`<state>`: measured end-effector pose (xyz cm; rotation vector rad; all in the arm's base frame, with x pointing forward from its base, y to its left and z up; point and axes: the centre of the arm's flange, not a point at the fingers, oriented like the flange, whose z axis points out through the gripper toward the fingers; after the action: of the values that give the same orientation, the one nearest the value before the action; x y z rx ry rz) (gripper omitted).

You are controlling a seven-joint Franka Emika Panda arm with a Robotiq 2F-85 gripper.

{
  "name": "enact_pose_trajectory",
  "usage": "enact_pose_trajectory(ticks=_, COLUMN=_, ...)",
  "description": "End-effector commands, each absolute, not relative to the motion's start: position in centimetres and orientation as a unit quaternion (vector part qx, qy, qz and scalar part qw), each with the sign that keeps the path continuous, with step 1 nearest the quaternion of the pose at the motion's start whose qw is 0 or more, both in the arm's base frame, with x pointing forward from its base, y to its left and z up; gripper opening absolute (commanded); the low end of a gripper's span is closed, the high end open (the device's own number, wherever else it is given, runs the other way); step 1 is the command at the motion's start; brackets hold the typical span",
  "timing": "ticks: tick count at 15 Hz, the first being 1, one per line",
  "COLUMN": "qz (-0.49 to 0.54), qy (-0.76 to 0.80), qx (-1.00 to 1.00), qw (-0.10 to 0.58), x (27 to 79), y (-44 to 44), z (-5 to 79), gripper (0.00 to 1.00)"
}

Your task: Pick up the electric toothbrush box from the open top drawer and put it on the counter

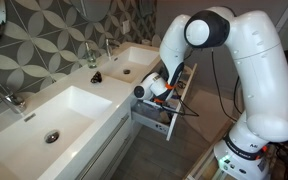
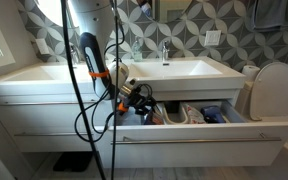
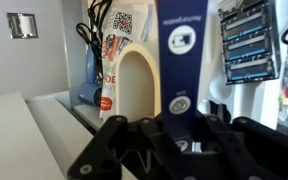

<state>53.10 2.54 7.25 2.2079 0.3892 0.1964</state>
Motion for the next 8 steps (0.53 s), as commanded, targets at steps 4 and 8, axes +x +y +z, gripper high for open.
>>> enact_pose_trajectory(ticks=4, qz=0.095, qy=0.181, qx=0.863, qw=0.462, x=51.7, y=4.9, z=11.2, gripper=0.03)
enact_pose_trajectory(ticks=8, qz=0.089, qy=0.192, qx=0.860, qw=0.464, x=51.2, y=5.5, z=11.8, gripper=0.03)
